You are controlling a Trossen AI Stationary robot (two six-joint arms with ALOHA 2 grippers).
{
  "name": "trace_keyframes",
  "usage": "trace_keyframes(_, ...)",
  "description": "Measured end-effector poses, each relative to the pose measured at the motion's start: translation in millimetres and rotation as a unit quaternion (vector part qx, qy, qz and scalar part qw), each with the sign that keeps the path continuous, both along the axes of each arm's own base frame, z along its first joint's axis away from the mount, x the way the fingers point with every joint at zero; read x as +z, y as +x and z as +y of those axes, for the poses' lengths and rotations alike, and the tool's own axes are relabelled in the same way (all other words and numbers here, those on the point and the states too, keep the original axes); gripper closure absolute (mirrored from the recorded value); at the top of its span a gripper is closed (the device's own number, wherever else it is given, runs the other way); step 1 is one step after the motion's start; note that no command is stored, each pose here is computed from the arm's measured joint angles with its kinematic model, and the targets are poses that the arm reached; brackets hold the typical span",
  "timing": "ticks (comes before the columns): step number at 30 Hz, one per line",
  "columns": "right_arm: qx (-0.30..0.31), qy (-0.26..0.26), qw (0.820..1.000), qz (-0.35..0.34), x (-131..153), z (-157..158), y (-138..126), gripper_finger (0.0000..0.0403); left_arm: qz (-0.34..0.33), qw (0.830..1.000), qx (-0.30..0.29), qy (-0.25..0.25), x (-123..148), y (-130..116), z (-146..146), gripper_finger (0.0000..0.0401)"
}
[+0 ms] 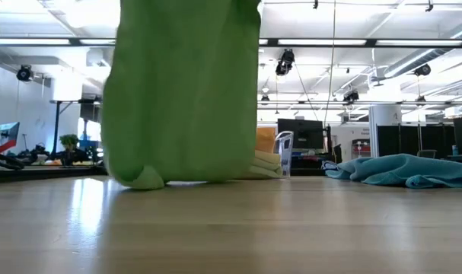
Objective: Fold microfiber towels
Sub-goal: Fold the green microfiber towel
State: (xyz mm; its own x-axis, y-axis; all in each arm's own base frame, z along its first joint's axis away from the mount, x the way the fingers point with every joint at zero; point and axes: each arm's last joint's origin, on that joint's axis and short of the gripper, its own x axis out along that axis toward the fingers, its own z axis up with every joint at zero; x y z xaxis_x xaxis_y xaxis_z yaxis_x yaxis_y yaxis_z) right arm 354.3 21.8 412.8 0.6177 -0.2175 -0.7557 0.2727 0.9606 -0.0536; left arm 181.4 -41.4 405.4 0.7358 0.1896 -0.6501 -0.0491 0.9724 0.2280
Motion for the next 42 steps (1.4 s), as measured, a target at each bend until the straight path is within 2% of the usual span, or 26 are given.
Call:
trace_keyframes(5, -0.049, -0.058, 0.997, -0.015, 9.4, -13.6, -2.0, 0.0394, -0.012, 0.996, 0.022, 0.082, 14.3, -1.4, 15.6, 0.0401)
trace_keyframes(12, -0.116, -0.147, 0.982, -0.015, 15.0, -30.4, -4.4, 0.0394, 0.004, 0.983, 0.061, 0.171, 24.4, -3.1, 40.2, 0.0401)
trace_keyframes(16, -0.129, -0.179, 0.975, -0.01, 15.7, -33.3, -5.0, 0.0394, 0.024, 0.977, 0.074, 0.199, 25.0, -3.7, 52.9, 0.0401)
trace_keyframes(22, -0.126, -0.186, 0.974, -0.014, 17.3, -32.9, -4.3, 0.0394, 0.03, 0.97, 0.093, 0.225, 28.6, -4.4, 63.5, 0.0401)
trace_keyframes(26, -0.121, -0.183, 0.975, -0.034, 27.6, -26.6, -8.2, 0.0394, 0.013, 0.974, 0.083, 0.211, 35.7, -6.5, 62.1, 0.0401)
trace_keyframes(29, -0.115, -0.178, 0.976, -0.053, 36.3, -19.7, -11.1, 0.0394, -0.011, 0.987, 0.047, 0.151, 39.7, -7.8, 57.9, 0.0401)
trace_keyframes(33, -0.108, -0.147, 0.98, -0.075, 45.3, -11.0, -15.6, 0.0394, -0.017, 0.995, 0.02, 0.091, 38.7, -8.6, 54.7, 0.0401)
trace_keyframes(37, -0.111, -0.117, 0.984, -0.079, 49.2, -2.9, -21.9, 0.0394, -0.01, 0.999, 0.024, 0.026, 34.7, -10.3, 52.5, 0.0401)
trace_keyframes(42, -0.123, -0.094, 0.985, -0.072, 46.6, 5.2, -26.1, 0.0394, 0.001, 0.997, 0.064, -0.033, 29.6, -8.5, 52.1, 0.0401)
